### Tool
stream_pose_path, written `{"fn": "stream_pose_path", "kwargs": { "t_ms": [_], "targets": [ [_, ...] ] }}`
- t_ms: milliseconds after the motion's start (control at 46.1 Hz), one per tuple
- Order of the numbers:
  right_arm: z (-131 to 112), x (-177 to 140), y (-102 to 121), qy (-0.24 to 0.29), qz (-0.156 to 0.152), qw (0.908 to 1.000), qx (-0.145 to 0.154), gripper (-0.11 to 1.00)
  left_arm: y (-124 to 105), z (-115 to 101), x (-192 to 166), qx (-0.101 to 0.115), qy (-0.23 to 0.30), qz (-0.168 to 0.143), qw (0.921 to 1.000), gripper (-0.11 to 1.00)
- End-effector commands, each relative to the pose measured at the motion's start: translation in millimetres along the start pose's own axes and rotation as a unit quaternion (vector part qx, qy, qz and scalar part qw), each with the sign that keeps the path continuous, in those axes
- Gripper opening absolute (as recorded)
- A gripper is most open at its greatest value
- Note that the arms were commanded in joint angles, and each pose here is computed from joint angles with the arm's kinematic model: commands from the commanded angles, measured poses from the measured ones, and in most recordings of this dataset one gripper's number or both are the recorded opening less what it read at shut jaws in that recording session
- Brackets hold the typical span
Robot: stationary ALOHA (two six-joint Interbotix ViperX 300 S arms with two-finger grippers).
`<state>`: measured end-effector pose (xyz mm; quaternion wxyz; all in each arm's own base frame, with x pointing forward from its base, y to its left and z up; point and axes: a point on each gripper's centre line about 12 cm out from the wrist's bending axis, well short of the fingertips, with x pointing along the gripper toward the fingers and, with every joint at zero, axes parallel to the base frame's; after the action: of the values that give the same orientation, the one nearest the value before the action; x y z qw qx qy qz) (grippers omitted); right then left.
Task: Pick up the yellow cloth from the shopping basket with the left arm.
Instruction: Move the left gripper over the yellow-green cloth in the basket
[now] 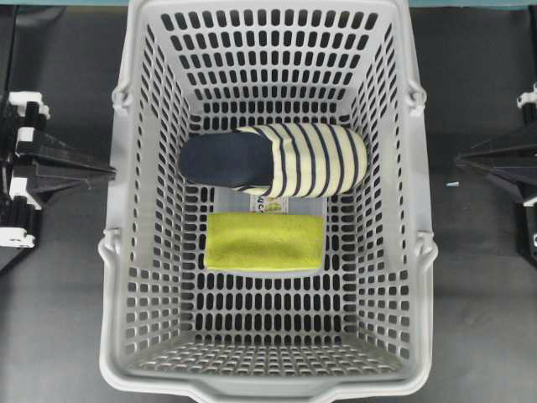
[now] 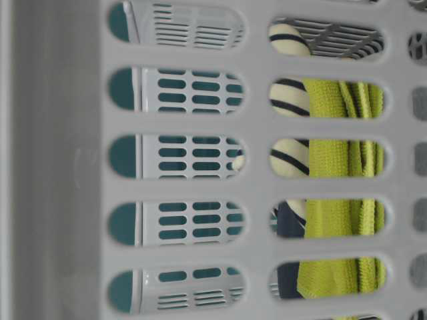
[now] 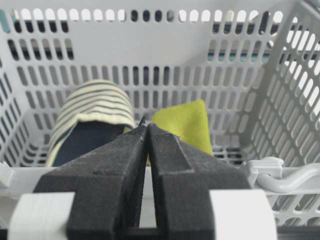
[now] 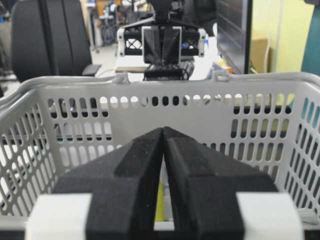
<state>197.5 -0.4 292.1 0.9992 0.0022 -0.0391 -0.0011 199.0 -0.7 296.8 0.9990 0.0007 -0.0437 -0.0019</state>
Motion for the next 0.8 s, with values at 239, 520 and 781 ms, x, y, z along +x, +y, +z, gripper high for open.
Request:
{"fn": "stream_pose_path", "kwargs": {
  "t_ms": [239,520,781],
  "targets": [
    [4,3,1,0.003,0.001,0.9998,0.021,0.0,-5,70,32,0.014,0.089,-0.01,0.9959,0.0],
    [4,4,0,0.029,0.0,0.9993,0.024,0.0,-16,80,85,0.019,0.236,-0.026,0.9711,0.0],
    [3,4,-1,0.063,-0.004,0.9977,0.024,0.0,-21,63,140,0.029,0.347,-0.027,0.9369,0.0]
  ]
}}
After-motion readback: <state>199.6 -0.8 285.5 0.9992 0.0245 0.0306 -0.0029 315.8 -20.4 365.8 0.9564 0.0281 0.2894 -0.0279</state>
